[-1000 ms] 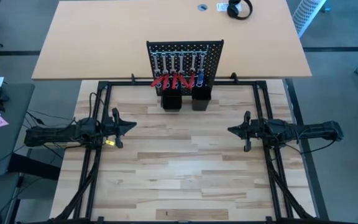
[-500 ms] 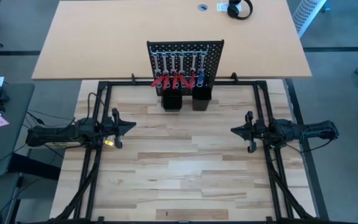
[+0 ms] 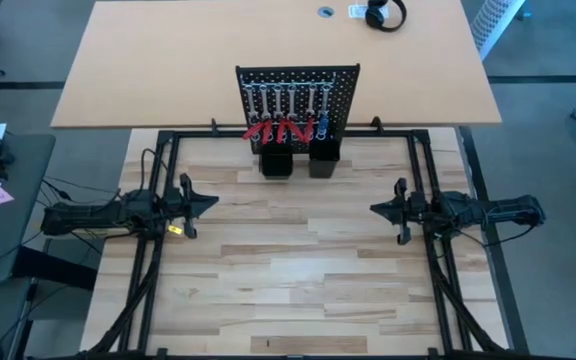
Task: Hang tools onto peg board
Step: Return to Home Position
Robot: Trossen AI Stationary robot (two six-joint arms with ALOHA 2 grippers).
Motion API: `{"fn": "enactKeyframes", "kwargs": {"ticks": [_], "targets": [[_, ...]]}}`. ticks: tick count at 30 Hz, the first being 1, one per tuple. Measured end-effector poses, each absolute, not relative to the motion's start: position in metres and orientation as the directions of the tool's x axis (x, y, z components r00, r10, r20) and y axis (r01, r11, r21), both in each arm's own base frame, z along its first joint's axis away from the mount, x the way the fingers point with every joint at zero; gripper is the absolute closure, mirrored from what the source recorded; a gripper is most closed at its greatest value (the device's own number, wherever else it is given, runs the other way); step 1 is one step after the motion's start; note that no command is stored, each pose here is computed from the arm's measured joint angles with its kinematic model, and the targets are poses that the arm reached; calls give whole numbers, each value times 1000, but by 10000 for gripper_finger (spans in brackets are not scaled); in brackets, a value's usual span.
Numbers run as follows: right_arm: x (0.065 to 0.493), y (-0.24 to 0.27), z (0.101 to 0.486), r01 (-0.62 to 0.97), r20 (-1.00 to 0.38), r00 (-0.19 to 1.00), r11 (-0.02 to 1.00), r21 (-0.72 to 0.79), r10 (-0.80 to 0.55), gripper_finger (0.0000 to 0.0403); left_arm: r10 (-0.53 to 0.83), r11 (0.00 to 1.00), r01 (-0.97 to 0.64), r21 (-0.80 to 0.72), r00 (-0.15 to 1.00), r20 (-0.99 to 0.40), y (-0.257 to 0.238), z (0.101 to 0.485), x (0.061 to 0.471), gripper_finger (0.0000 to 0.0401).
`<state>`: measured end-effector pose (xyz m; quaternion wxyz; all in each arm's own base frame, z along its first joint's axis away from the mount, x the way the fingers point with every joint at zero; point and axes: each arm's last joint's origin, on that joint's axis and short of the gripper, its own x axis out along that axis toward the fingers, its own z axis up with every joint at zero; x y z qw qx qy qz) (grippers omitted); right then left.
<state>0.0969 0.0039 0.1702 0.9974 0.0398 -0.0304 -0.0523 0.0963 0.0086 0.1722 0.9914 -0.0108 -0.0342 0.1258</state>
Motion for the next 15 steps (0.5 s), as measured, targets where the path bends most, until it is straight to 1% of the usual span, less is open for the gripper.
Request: {"fn": "enactKeyframes", "kwargs": {"ticks": [6, 8, 11, 15], "targets": [[97, 4, 170, 103, 56, 993, 992, 72, -107, 391, 251, 968, -249, -29, 966, 65, 9, 172, 96, 397], [97, 4, 170, 104, 55, 993, 994, 43, -106, 391, 247, 969, -248, 10, 967, 65, 8, 172, 96, 397], [97, 6, 169, 71, 43, 997, 997, -6, -70, 391, 187, 979, -191, 67, 981, 56, 7, 171, 97, 397], [97, 8, 169, 42, 42, 998, 997, -64, -39, 391, 112, 989, -115, 93, 993, 43, 5, 170, 97, 397]]}}
